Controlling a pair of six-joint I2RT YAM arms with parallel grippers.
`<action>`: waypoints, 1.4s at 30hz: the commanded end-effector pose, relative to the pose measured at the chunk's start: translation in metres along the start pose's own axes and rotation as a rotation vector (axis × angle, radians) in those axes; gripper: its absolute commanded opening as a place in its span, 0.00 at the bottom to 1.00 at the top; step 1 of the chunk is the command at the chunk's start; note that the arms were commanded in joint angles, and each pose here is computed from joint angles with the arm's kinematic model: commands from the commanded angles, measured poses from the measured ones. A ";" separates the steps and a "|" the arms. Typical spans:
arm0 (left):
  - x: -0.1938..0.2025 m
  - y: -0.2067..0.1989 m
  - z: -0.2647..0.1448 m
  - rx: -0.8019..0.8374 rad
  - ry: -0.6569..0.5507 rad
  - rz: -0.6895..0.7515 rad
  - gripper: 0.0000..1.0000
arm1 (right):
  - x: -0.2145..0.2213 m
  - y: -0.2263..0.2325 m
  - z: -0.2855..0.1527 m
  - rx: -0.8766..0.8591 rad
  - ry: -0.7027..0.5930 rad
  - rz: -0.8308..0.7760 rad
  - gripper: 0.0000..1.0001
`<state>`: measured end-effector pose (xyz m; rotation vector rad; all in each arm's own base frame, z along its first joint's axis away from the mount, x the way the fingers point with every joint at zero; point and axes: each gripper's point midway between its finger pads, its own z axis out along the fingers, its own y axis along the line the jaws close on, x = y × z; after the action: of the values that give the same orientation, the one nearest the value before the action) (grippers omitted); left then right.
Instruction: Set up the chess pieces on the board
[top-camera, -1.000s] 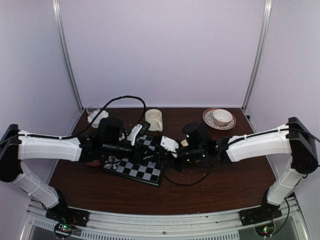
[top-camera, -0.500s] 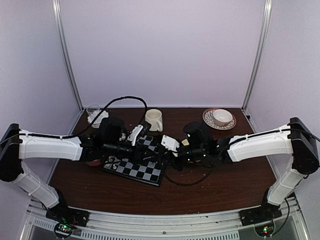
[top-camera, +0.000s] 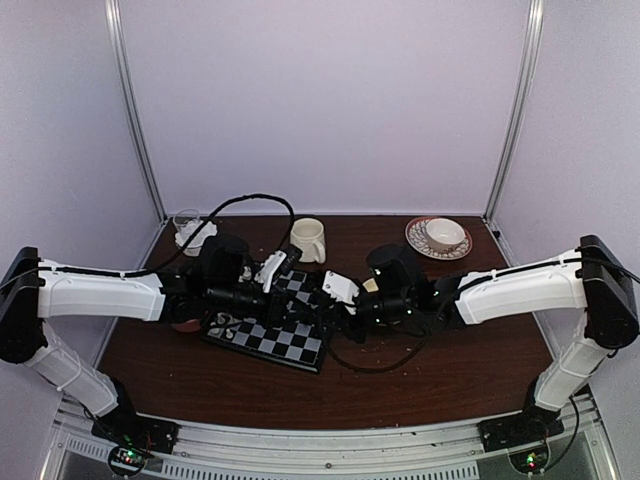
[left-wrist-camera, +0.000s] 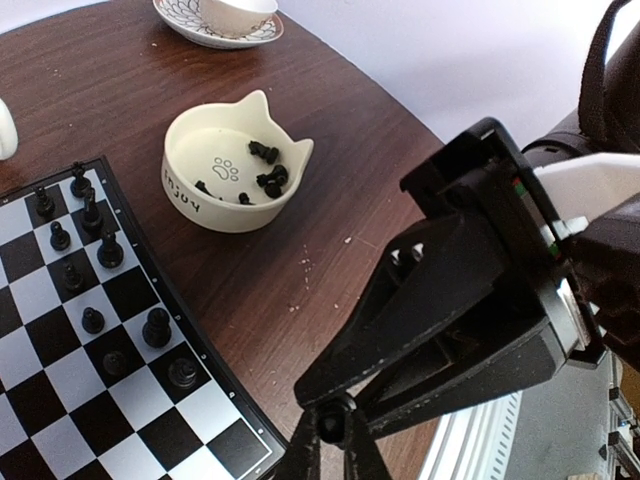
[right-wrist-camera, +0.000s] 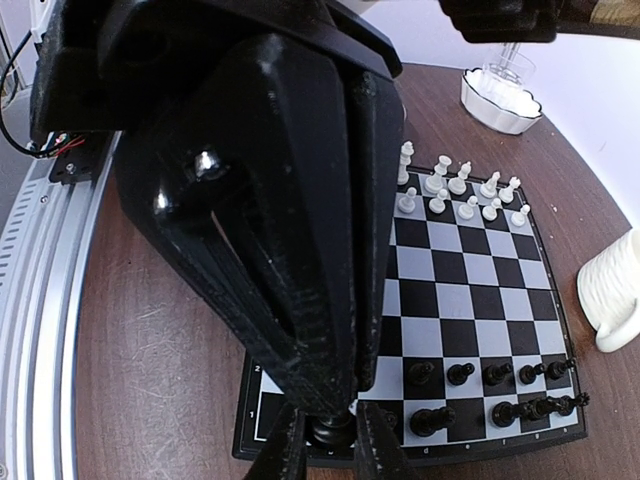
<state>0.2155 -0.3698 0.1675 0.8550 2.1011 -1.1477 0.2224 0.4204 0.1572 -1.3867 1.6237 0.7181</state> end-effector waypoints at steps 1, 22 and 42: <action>-0.014 -0.008 0.000 0.016 -0.034 0.042 0.05 | -0.012 0.001 -0.007 0.008 -0.043 -0.016 0.18; 0.008 0.061 0.001 -0.375 0.144 0.034 0.07 | -0.007 -0.047 -0.056 0.364 -0.106 0.024 0.61; 0.029 0.087 0.028 -0.561 0.257 0.138 0.09 | 0.005 -0.100 -0.114 0.696 -0.201 0.185 0.67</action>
<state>0.2588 -0.3427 0.0930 0.8710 2.3923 -0.4037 0.2889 0.3091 0.2058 -0.7181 1.6517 0.3282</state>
